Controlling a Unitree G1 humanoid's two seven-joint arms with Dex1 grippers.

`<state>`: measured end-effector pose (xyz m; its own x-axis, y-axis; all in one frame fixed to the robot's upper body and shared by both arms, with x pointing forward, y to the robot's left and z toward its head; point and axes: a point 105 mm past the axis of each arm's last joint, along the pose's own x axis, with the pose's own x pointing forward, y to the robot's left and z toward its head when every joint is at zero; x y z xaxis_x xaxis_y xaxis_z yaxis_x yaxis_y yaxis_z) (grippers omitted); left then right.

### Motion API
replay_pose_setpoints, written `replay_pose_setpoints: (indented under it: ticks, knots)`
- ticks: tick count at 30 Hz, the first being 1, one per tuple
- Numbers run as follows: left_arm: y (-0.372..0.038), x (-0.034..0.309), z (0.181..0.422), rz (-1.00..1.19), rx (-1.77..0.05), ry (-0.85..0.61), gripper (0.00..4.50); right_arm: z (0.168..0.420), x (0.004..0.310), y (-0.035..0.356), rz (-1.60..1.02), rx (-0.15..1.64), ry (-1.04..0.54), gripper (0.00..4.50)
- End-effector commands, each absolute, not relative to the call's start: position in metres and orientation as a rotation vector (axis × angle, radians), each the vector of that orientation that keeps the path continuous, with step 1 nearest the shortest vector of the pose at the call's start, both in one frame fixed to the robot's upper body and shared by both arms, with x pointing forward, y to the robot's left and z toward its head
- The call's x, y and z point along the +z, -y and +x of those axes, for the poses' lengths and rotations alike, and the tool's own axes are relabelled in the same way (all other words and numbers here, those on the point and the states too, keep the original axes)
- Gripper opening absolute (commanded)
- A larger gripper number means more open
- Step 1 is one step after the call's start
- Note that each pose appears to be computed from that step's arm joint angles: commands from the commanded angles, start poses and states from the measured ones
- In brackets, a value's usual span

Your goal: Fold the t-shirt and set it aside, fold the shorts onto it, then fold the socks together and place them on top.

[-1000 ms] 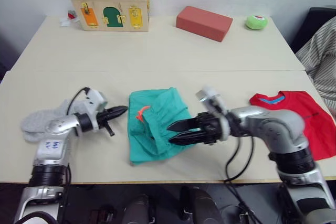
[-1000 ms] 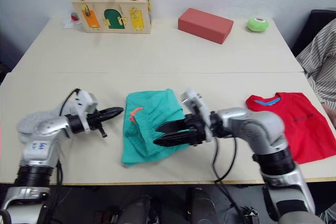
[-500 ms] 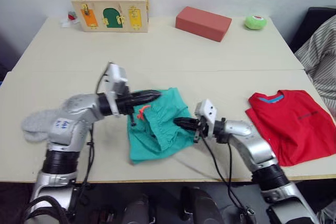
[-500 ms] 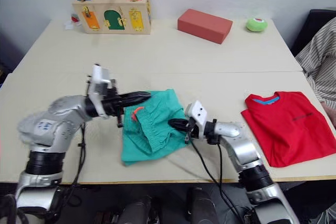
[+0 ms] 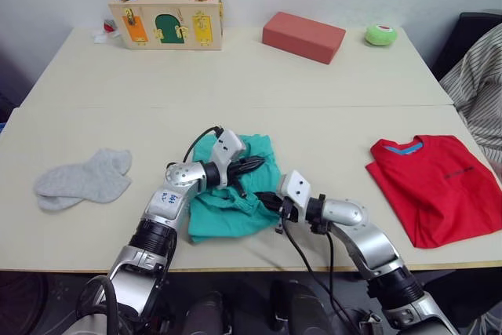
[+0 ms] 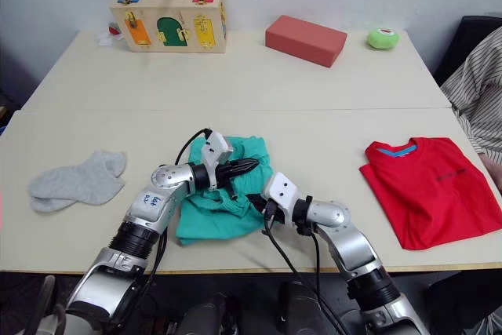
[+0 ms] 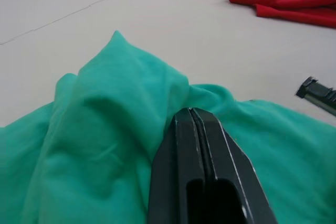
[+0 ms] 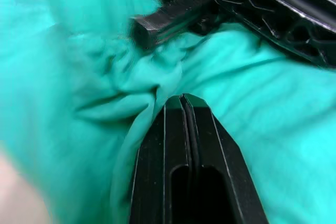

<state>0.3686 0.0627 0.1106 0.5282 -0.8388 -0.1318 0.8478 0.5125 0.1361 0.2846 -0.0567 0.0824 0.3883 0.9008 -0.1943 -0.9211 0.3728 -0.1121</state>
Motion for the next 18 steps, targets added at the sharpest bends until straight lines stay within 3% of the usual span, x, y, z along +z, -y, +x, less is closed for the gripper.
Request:
replay_pose_setpoints:
  ticks: [1, 4, 6, 10, 18]
  knots:
    - [-0.083, 0.095, 0.374, 0.206, -0.954, -0.078, 0.0, 0.273, 0.088, 0.061, -0.15, 1.213, -0.125, 0.03]
    - [-0.081, 0.137, 0.352, 0.124, -1.127, 0.13, 0.0, 0.256, 0.111, 0.075, -0.063, 1.28, -0.079, 0.03]
    - [-0.086, 0.155, 0.334, 0.109, -1.219, 0.195, 0.0, 0.254, 0.128, 0.082, -0.009, 1.279, -0.039, 0.03]
    - [-0.099, 0.14, 0.319, 0.21, -1.26, 0.096, 0.0, 0.269, 0.132, 0.086, 0.004, 1.204, -0.011, 0.03]
    - [-0.121, 0.088, 0.316, 0.294, -1.152, -0.081, 0.0, 0.307, 0.089, 0.089, -0.11, 1.023, -0.075, 0.03]
